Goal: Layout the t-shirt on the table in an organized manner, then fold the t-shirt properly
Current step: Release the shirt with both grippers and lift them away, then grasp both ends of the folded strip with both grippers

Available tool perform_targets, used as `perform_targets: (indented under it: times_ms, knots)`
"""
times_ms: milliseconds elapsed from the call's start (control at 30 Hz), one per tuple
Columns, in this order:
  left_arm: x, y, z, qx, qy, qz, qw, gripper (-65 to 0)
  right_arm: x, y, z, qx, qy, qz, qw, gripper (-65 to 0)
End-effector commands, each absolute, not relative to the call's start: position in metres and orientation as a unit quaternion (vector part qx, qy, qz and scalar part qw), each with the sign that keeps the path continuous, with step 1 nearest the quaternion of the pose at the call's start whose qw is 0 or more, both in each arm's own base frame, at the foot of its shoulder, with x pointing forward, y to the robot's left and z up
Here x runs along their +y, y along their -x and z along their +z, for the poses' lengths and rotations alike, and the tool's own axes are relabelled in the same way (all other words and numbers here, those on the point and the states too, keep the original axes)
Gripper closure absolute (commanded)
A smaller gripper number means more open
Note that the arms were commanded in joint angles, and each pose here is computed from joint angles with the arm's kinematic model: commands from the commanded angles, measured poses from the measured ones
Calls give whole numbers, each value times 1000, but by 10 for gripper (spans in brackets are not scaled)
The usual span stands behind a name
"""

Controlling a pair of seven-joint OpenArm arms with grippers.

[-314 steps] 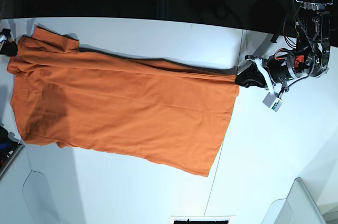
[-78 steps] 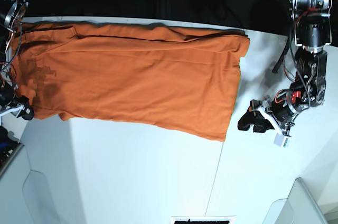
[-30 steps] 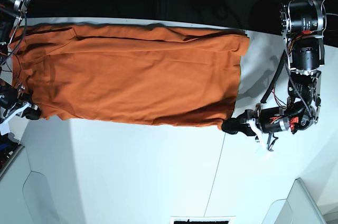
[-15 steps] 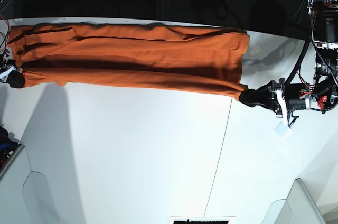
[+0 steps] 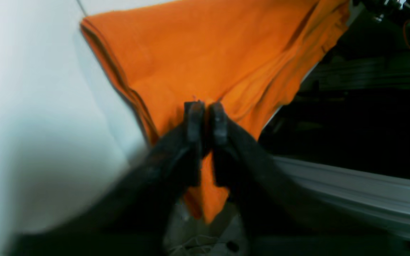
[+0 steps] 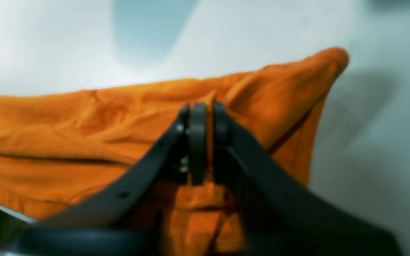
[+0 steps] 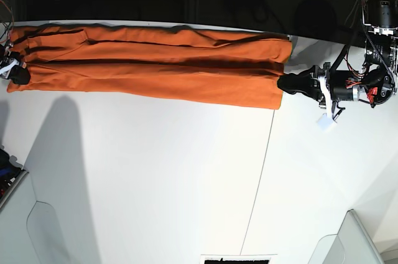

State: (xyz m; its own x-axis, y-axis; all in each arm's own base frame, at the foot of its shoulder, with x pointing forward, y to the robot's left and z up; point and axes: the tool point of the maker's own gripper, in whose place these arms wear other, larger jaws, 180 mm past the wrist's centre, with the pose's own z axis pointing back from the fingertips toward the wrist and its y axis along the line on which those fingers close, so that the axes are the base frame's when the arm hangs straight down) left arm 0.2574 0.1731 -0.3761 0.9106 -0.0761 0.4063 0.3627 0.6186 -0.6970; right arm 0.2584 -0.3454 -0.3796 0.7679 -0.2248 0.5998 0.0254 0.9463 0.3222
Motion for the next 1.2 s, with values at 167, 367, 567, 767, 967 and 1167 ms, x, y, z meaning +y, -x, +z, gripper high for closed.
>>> perform_targets:
  times_ms: [167, 367, 567, 767, 967, 1167]
  knots:
    - [173, -268, -364, -194, 424, -127, 875, -300, -355, -274, -352, -375, -139, -55, 915, -247]
    - [179, -272, -359, -207, 423, -119, 874, -300, -363, -285, -311, -427, -111, -35, 897, -247]
    - [206, -282, -346, -251, 412, -81, 872, -300, -354, -291, -286, -445, -91, 3, 891, -246]
    - [215, -263, -358, -239, 409, -56, 879, -300, -336, -289, -306, -429, -113, 0, 896, -246]
    - [220, -249, -368, -239, 411, -28, 879, -391, -304, -272, -373, -357, -162, -30, 919, -246]
    - [210, -257, -369, -274, 428, 8, 861, -426, -297, -260, -412, -334, -193, -82, 919, -246]
